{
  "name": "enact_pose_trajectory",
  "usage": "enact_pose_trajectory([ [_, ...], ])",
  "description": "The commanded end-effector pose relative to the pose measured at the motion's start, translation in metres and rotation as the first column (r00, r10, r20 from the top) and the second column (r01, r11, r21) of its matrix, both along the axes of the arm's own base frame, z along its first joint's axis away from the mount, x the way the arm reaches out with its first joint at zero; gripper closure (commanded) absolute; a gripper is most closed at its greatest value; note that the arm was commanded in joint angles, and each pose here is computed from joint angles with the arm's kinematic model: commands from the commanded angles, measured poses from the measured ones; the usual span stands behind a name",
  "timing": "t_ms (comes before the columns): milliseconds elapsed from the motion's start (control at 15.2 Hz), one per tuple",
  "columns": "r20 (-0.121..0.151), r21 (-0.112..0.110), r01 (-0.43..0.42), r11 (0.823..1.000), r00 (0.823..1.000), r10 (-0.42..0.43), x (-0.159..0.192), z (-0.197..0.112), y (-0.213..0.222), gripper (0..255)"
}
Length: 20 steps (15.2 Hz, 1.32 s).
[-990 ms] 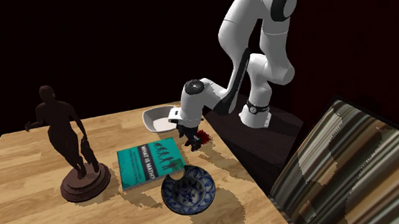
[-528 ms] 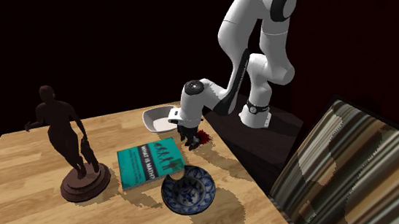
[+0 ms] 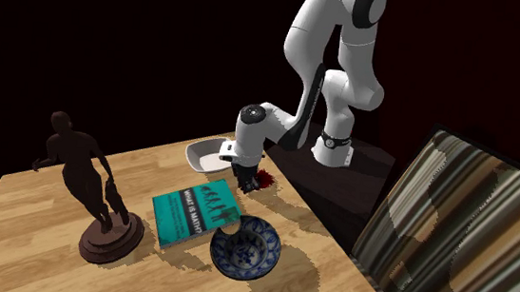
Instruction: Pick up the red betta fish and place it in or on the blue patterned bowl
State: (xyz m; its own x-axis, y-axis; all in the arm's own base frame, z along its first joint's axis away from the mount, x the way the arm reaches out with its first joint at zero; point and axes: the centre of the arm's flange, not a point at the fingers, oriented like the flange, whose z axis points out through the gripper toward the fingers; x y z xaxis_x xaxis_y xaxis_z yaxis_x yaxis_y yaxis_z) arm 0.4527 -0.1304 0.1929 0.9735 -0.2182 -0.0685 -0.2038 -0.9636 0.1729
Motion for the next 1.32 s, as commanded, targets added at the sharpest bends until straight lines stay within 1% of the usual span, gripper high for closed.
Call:
enact_pose_trajectory([
  [0, 0.0, 0.0, 0.0, 1.0, 1.0, 0.0, 0.0, 0.0, 0.0, 255],
  [1254, 0.0, 0.0, 0.0, 1.0, 1.0, 0.0, 0.0, 0.1, 0.0, 255],
])
